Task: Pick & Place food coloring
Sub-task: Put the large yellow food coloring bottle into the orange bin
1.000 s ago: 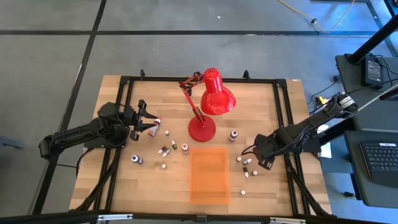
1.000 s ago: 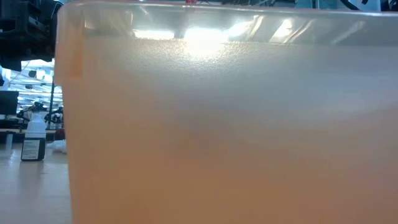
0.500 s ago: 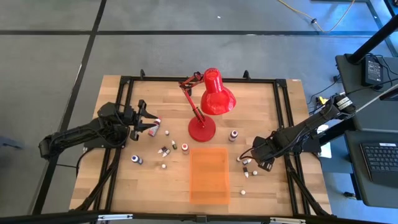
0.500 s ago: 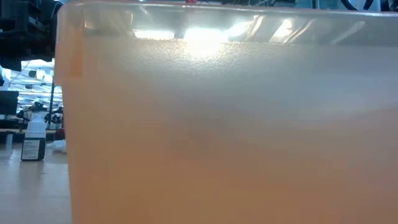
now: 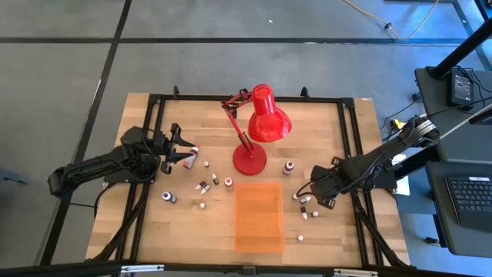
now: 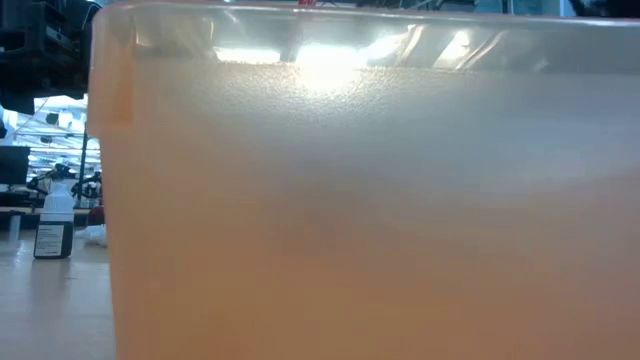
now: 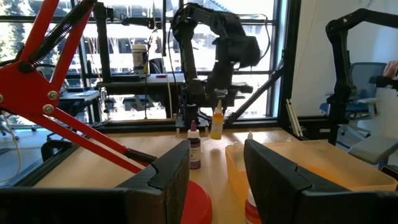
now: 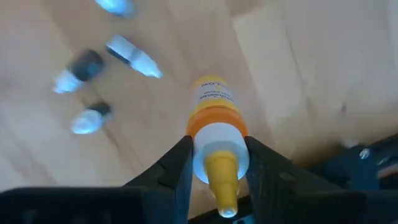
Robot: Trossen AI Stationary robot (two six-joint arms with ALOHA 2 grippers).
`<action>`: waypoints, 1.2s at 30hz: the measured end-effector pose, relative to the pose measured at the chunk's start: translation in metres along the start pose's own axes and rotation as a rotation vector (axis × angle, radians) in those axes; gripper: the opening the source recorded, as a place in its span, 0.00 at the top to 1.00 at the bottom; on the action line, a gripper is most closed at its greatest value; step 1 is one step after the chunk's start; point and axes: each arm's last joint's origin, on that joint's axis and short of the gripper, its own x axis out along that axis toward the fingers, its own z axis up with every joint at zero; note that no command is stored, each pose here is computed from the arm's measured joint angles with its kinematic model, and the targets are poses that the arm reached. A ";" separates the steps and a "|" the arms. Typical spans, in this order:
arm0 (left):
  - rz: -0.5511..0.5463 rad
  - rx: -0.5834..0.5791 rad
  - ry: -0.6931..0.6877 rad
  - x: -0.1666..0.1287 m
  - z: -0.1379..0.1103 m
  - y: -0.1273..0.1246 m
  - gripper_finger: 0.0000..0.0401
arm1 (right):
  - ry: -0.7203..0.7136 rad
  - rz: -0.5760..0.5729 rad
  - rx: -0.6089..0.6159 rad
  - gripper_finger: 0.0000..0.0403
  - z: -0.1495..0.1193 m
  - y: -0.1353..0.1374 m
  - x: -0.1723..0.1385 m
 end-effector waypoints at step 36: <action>0.000 0.000 0.000 0.000 0.000 0.000 0.63 | -0.185 0.046 -0.513 0.69 0.130 0.085 -0.042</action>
